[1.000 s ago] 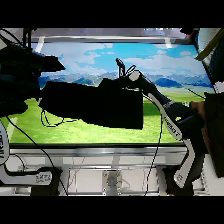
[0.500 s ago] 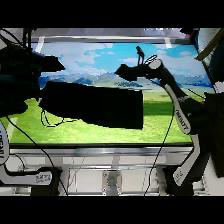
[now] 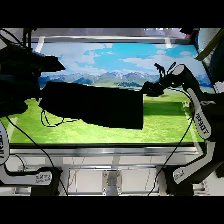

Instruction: Fold the clothes and pants, and hang the long-sleeved shirts on hangers.

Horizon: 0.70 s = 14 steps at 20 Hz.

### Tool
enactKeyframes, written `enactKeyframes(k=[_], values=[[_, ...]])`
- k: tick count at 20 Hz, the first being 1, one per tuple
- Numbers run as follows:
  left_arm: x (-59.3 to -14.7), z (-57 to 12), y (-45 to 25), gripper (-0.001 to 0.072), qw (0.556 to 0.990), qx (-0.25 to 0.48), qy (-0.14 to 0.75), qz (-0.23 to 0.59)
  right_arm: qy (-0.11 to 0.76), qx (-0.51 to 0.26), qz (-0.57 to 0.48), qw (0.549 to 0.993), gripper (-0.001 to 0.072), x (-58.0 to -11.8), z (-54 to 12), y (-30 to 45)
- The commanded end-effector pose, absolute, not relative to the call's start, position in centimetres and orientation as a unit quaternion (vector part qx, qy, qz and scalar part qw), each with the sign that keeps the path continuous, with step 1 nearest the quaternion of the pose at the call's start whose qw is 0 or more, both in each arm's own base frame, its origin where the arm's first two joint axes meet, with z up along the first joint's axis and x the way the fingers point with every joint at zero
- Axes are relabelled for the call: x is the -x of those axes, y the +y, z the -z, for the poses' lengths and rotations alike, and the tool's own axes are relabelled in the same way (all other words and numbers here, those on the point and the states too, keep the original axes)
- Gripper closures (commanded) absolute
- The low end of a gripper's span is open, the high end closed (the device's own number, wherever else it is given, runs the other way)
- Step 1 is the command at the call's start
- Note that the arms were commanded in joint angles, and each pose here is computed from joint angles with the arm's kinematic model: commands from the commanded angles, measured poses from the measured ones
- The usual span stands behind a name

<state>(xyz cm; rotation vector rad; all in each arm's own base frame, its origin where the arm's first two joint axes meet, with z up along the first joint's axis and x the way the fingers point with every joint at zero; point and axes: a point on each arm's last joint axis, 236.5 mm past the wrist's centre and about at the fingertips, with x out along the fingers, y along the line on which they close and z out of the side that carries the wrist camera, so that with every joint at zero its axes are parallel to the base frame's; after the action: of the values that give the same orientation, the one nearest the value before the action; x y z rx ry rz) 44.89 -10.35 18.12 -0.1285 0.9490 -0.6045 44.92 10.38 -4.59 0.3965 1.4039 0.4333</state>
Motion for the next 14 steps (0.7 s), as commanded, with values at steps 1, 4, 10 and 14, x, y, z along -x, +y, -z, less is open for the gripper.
enactKeyframes(k=[1, 4, 10, 14], values=[[-44.9, -18.1, -10.3, 0.0682, 0.844, 0.061, 0.449, 0.286, 0.655, -0.192, -0.185, 0.707, 0.0149, -42.1, 7.0, 8.4], [-44.9, -18.1, -10.4, 0.0682, 0.843, 0.069, 0.452, 0.282, 0.647, -0.240, -0.224, 0.689, 0.0149, -40.2, 8.6, 9.9], [-44.9, -18.1, -10.4, 0.0682, 0.843, 0.079, 0.455, 0.277, 0.565, -0.377, -0.238, 0.694, 0.0149, -40.1, 10.6, 12.8], [-44.9, -18.1, -10.4, 0.0682, 0.843, 0.079, 0.455, 0.277, 0.556, -0.385, -0.236, 0.697, 0.0207, -40.2, 10.7, 13.5]])
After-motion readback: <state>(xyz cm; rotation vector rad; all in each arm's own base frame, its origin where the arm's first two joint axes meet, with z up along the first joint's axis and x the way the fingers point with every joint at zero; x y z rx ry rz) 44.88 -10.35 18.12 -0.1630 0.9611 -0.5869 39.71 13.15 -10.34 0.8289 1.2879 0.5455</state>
